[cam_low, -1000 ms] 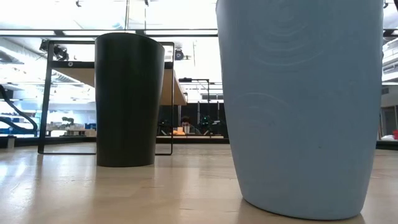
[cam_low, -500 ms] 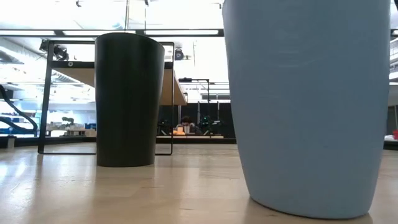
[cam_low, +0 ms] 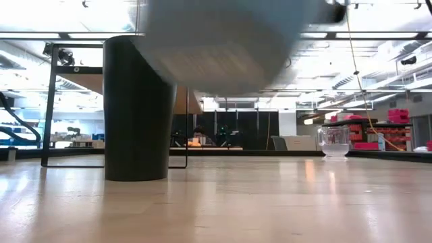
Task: Stack small to large cups/mugs on shelf
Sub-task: Move the blue cup to the bottom of the table
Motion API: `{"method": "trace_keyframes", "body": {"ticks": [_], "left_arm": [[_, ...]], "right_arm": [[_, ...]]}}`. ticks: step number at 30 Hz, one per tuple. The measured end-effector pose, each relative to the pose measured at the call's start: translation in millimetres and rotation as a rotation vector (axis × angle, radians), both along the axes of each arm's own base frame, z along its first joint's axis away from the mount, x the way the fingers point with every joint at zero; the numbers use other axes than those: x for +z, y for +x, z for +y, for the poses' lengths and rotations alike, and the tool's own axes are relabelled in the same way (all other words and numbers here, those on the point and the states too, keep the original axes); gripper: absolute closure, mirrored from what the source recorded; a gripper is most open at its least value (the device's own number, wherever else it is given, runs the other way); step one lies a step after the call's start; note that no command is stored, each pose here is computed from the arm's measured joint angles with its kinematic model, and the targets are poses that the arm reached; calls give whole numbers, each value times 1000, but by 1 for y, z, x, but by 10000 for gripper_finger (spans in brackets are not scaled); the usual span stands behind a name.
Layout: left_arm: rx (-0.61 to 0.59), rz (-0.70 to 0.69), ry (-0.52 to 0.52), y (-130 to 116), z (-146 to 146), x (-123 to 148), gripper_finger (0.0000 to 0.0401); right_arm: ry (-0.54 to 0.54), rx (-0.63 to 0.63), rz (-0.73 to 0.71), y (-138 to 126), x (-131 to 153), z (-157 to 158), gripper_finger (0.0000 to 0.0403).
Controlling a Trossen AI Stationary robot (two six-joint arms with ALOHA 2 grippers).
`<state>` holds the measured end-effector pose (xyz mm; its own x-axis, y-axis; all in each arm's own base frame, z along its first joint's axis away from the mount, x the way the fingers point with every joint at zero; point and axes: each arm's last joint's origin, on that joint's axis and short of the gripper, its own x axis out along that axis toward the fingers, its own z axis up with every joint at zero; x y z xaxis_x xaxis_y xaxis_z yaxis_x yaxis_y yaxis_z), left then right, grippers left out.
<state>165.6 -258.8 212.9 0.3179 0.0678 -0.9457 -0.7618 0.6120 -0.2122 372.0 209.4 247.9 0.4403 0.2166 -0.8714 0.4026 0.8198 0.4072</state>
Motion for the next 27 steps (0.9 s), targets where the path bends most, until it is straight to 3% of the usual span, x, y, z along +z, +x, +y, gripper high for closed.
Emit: {"method": "trace_keyframes", "body": {"ticks": [7,12,17,24,27], "left_arm": [[20,0,-12,-3,-2,0,290],[31,0,-20,-7,-4,0,293],[37,1,-24,-8,-5,0,294],[41,2,-20,-7,-4,0,294],[54,2,-23,-7,-4,0,294]], "right_arm": [[-8,4,-184,26,51,-26,398],[-47,2,-227,36,61,-46,398],[-70,28,-211,44,48,-47,399],[-80,128,-95,61,-10,-24,399],[-83,152,-116,65,-8,-17,399]]}}
